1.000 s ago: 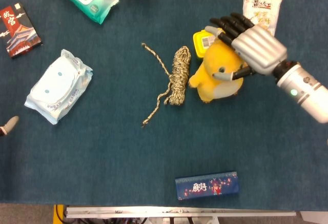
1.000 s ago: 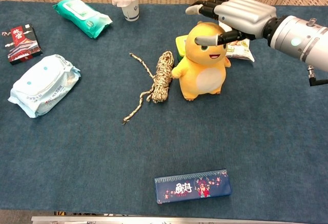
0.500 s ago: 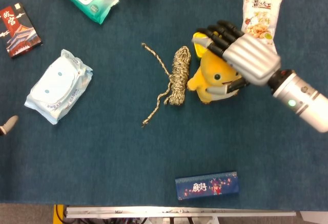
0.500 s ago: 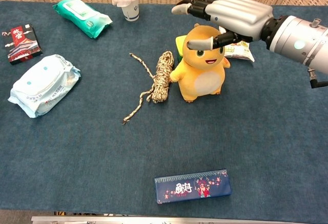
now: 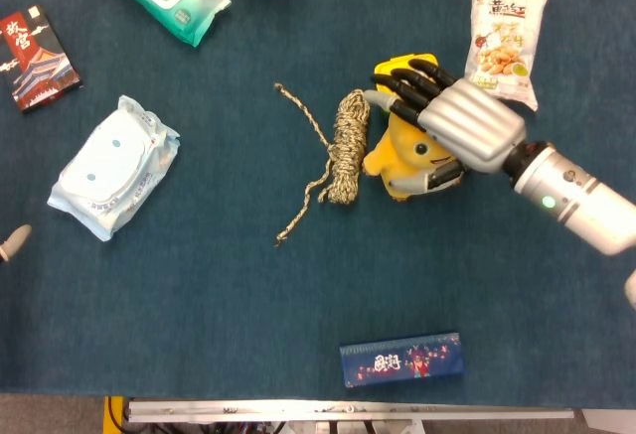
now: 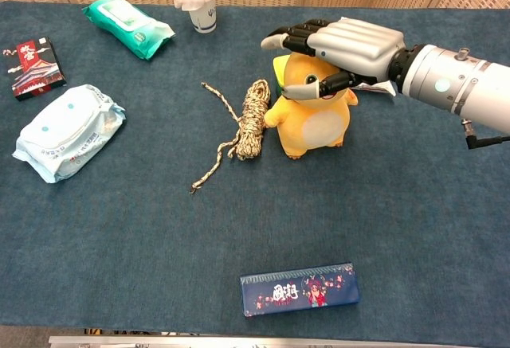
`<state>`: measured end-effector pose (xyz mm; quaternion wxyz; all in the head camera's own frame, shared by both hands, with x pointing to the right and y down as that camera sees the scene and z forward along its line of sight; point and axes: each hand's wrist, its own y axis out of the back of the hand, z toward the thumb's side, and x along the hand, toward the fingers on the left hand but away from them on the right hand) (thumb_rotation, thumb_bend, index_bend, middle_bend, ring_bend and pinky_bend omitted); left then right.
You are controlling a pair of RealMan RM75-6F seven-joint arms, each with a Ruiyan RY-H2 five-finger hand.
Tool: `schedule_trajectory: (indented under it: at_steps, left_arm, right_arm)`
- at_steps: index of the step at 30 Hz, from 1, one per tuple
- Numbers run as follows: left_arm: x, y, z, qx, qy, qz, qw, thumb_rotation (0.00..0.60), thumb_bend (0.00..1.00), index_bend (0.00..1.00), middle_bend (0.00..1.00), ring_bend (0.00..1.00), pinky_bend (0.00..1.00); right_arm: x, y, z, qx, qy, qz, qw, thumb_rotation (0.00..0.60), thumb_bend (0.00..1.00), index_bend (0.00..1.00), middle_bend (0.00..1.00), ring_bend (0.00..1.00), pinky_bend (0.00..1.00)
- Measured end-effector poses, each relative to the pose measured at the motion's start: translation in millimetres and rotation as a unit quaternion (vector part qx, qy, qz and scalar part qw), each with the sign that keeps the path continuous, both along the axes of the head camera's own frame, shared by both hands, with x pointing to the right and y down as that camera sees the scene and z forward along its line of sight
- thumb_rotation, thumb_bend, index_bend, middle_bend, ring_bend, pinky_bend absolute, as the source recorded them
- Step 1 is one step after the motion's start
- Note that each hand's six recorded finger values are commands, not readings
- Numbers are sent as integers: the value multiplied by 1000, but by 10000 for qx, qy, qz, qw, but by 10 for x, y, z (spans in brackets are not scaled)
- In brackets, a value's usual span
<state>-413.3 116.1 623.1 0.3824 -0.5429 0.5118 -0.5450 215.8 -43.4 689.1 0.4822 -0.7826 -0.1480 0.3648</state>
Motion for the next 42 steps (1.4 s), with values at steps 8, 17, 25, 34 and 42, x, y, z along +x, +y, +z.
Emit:
schedule_trajectory:
  at_steps: [8,17,25,34,42]
  left_arm:
    - [9,-3,4,-1,-11,9,10000,348,27,155,67,7,0]
    - [23,-19,3,1,-13,19,10000,349,27,155,67,7,0]
    - [14,-19,-10,11,-19,1,10000,346,27,155,67,7,0]
    - [-13,-50,-46,103,-43,-28,9999,348,27,155,67,7,0]
    - [19,-116,-53,148,-69,35,9999,392,27,155,67,7,0]
  right_arm:
    - [130,-148,65,78,174,251,9995,0,0,0,45,0,0]
    - [249,-303,60,146,201,538,9982,8,0,0,45,0,0]
    - [350,-412,-85,307,99,725,9968,22,0,0,45,0,0]
    - [858,-479,-400,680,227,1202,9902,176,0,0,45,0,0]
    - [1675,-223,-579,905,957,1852,9738,365,0,0,45,0,0]
